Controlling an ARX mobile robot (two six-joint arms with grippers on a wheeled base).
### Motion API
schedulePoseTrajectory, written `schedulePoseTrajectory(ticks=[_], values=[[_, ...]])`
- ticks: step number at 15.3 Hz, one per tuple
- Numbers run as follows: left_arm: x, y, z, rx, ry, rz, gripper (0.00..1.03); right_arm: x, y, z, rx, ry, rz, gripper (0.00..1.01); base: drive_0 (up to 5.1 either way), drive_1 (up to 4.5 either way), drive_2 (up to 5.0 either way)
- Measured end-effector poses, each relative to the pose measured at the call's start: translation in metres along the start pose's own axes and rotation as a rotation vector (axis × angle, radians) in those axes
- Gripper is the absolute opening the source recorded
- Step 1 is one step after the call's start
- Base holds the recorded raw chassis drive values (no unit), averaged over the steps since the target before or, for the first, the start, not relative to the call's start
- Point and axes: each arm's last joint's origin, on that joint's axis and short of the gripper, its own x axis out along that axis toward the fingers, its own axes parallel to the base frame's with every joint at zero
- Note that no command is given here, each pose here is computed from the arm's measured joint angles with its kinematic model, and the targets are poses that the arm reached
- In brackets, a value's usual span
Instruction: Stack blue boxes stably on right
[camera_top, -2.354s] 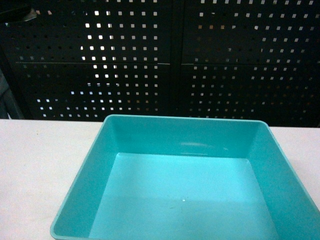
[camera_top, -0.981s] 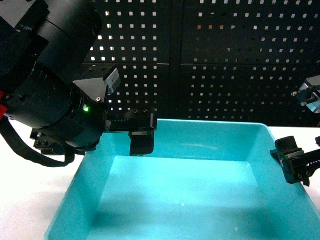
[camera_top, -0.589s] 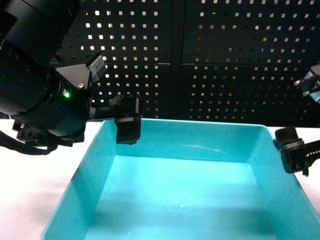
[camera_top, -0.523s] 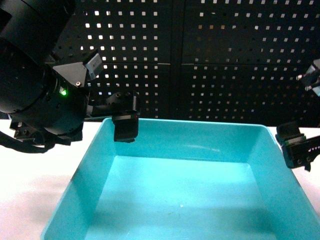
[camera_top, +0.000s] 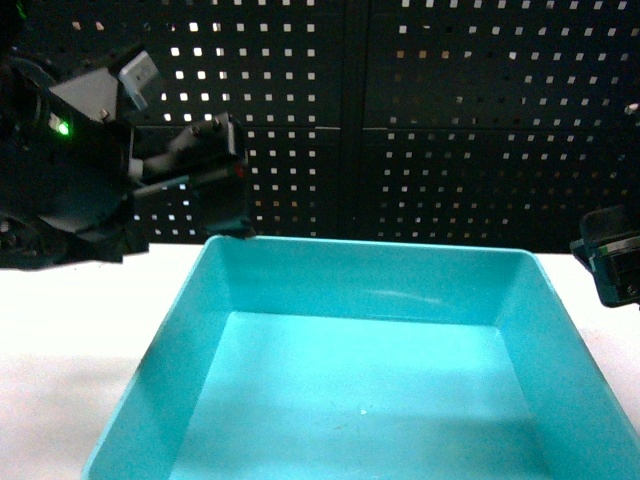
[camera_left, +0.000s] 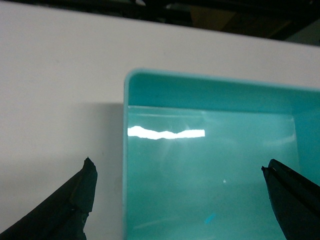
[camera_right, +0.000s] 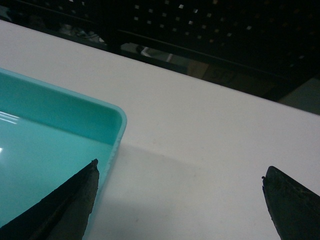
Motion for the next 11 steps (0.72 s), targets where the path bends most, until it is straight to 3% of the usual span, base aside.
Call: schedulePoseTrajectory(ticks=[1, 4, 5, 6, 9, 11], values=[[-0.015, 0.015, 0.019, -0.038, -0.08, 0.036, 0.98, -0.02, -0.013, 0.012, 0.166, 0.0, 0.119, 0.98, 0.0, 0.0, 0.0], [-0.014, 0.023, 0.014, -0.067, -0.055, 0.041, 0.98, -0.021, -0.004, 0.007, 0.216, 0.047, 0.197, 0.98, 0.0, 0.0, 0.0], [-0.013, 0.02, 0.012, -0.076, -0.034, 0.013, 0.98, -0.02, -0.002, 0.003, 0.234, 0.067, 0.218, 0.98, 0.0, 0.0, 0.0], [-0.013, 0.015, 0.011, -0.07, -0.031, -0.002, 0.98, -0.019, 0.001, -0.001, 0.279, 0.094, 0.279, 0.98, 0.0, 0.0, 0.0], [-0.012, 0.014, 0.009, -0.068, -0.03, -0.003, 0.98, -0.017, 0.001, -0.018, 0.315, 0.132, 0.282, 0.98, 0.0, 0.0, 0.0], [-0.011, 0.015, 0.008, -0.071, -0.029, 0.009, 0.98, -0.013, 0.005, -0.028, 0.312, 0.153, 0.278, 0.98, 0.0, 0.0, 0.0]])
